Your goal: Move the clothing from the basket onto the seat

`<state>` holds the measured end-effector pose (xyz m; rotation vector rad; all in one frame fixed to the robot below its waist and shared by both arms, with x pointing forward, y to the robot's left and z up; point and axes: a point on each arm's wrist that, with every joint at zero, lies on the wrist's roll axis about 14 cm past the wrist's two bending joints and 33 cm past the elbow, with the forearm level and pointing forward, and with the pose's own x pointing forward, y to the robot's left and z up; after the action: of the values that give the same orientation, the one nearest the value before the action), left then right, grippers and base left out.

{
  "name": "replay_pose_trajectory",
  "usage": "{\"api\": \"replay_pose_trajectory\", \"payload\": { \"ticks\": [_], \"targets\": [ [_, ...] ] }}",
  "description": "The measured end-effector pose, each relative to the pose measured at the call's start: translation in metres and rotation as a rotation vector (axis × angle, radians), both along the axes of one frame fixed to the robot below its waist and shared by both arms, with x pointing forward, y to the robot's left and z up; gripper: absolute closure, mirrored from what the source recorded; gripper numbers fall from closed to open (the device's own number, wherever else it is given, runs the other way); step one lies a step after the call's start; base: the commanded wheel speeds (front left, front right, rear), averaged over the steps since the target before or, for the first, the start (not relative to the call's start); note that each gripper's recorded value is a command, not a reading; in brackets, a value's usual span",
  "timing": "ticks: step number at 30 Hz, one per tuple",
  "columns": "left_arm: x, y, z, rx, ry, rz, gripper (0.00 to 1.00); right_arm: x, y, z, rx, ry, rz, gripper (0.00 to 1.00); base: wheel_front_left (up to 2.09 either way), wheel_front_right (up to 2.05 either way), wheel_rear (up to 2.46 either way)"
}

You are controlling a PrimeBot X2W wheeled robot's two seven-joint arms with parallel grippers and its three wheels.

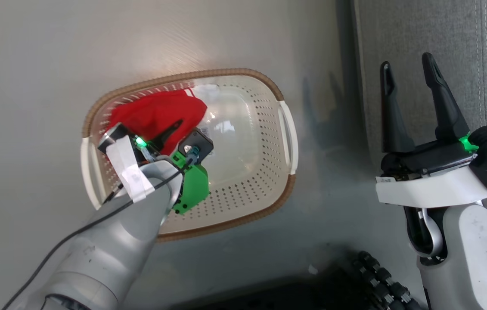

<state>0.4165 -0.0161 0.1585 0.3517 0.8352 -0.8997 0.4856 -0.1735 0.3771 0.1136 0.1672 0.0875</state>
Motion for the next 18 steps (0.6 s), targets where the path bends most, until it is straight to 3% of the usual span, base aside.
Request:
{"api": "replay_pose_trajectory", "payload": {
  "ticks": [18],
  "targets": [
    [-0.004, -0.004, -0.082, 0.165, 0.123, -0.102, 0.00, -0.018, -0.026, -0.056, -0.020, 0.129, -0.065, 0.00, 0.00, 0.00, 0.00]
  ]
}}
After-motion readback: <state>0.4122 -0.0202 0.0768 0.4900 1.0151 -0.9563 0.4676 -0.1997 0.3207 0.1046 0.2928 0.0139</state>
